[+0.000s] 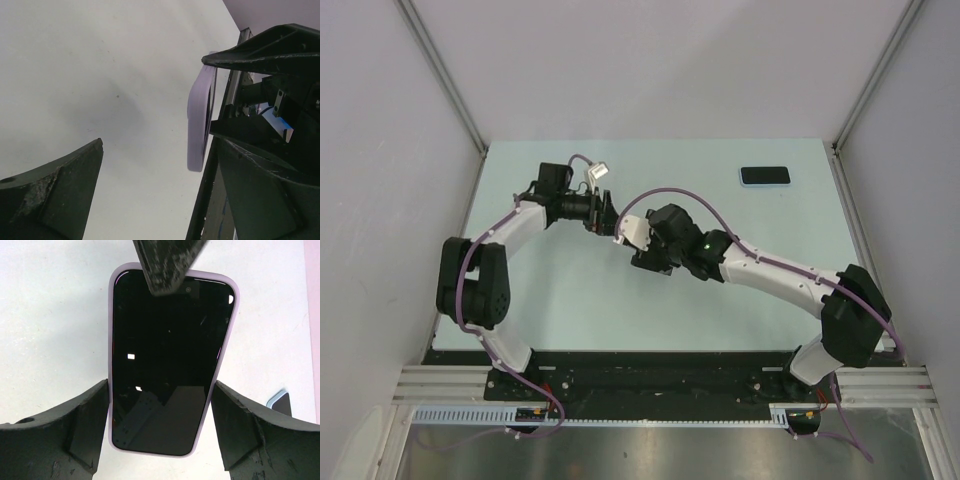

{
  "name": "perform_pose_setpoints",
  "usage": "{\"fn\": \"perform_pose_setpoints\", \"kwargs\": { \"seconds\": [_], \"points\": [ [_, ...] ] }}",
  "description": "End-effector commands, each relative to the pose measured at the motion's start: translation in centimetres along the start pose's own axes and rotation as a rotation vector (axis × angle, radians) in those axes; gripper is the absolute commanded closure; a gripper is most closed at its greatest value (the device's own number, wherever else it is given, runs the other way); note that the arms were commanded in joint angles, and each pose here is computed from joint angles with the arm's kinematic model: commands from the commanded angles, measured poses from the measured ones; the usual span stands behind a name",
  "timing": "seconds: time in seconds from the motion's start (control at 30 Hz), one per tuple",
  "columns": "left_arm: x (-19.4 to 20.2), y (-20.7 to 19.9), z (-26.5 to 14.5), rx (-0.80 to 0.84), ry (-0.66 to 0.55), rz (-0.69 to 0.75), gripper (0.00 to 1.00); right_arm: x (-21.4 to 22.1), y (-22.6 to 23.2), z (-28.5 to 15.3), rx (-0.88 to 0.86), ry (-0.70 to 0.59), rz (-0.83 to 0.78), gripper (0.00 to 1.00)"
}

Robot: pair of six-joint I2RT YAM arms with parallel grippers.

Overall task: Take the phone out of the phone case
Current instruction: Pick up the phone at the center of the board.

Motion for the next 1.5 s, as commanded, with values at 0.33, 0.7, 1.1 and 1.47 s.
{"fn": "perform_pose_setpoints", "kwargs": {
  "seconds": [0.33,0.7,1.1,1.47],
  "points": [
    [1.4,-4.4,1.9,0.129,0.071,0.065,0.05,-3.9,-2.5,-0.9,0.162,-0.114,-0.017,1.00],
    [1.9,-4.7,2.3,0.161,0.095,0.052,0.26,-4.3,-1.9,0.4,0.169,-0.110,-0.030,1.00],
    [2.5,-4.4,2.6,0.164,0.110,0.035,0.50,-4.8,-2.1,0.7,0.203,-0.108,-0.068,1.00],
    [2.8,-3.9,2.8,0.147,0.115,0.029,0.60,-4.7,-2.3,0.4,0.206,-0.102,-0.096,1.00]
  ]
}}
Point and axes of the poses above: each gripper's point midway between its finger pads, its own z axis out along the fingers, its own y axis along the line the jaws close on, x = y × z, the point moved 2 cm from there along -z, back along the fingers, and after that the axes turned 10 degrees about -z, right-handed, at the moved point
